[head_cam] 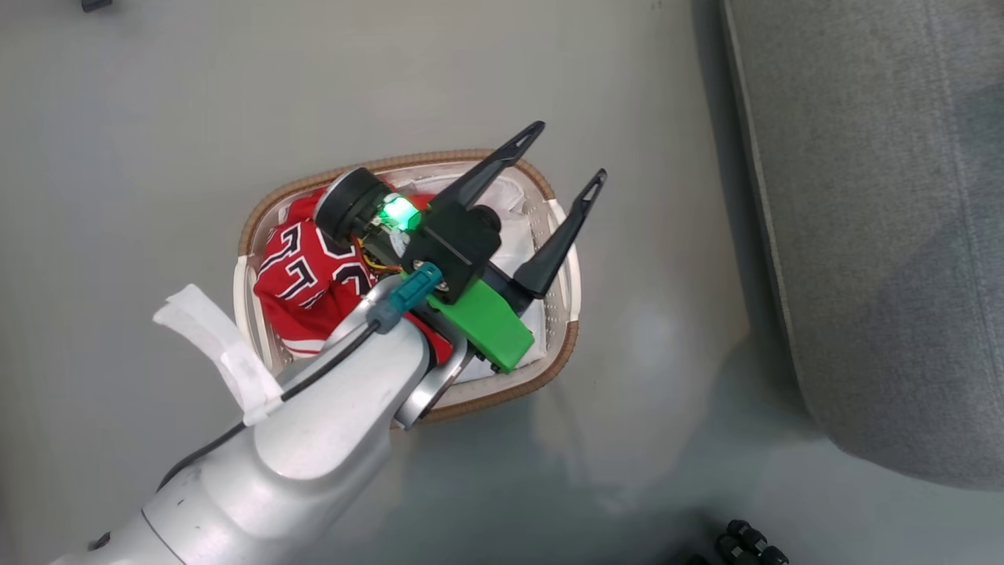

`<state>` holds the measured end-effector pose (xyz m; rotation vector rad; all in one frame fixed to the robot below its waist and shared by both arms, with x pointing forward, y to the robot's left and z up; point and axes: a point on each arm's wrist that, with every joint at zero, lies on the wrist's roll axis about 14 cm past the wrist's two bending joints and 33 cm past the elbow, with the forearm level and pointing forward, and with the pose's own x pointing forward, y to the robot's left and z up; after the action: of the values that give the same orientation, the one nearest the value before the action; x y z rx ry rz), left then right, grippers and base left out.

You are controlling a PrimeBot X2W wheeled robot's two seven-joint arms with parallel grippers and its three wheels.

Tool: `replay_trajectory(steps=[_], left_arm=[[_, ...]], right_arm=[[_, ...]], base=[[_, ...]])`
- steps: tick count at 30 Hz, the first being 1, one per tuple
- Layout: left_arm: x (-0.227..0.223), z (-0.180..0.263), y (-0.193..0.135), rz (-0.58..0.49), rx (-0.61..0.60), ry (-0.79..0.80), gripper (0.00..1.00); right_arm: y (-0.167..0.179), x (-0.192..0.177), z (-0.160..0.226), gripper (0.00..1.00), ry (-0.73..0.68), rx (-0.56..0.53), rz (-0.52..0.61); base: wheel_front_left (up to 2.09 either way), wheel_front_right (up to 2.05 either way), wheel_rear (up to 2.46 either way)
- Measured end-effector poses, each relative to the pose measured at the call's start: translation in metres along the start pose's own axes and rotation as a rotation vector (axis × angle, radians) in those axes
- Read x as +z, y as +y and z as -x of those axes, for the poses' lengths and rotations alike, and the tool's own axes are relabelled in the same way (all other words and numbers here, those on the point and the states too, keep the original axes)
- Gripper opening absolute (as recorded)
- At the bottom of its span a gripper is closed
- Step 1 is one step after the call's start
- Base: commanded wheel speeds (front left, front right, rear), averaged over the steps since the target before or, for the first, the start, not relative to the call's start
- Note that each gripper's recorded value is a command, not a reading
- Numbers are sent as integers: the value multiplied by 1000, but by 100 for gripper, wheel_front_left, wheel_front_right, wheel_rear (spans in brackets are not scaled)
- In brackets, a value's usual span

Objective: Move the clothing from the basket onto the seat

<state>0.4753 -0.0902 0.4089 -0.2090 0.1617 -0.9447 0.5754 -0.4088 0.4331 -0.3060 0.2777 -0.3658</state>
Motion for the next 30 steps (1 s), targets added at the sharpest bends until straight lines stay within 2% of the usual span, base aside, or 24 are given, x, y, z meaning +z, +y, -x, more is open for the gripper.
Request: replay_trajectory(steps=[9,17,22,30], left_arm=[[21,9,6,-4,68,-31,100],[39,32,13,0,170,-42,100],[59,56,20,-1,257,-77,100],[75,115,39,-7,439,-118,100]], right_arm=[[6,27,34,100,-97,63,-7],[20,70,63,100,-207,139,-28],[32,93,84,100,-263,182,-80],[71,119,119,100,-334,277,-190]], base=[[0,0,0],[0,0,0],[0,0,0],[0,0,0]])
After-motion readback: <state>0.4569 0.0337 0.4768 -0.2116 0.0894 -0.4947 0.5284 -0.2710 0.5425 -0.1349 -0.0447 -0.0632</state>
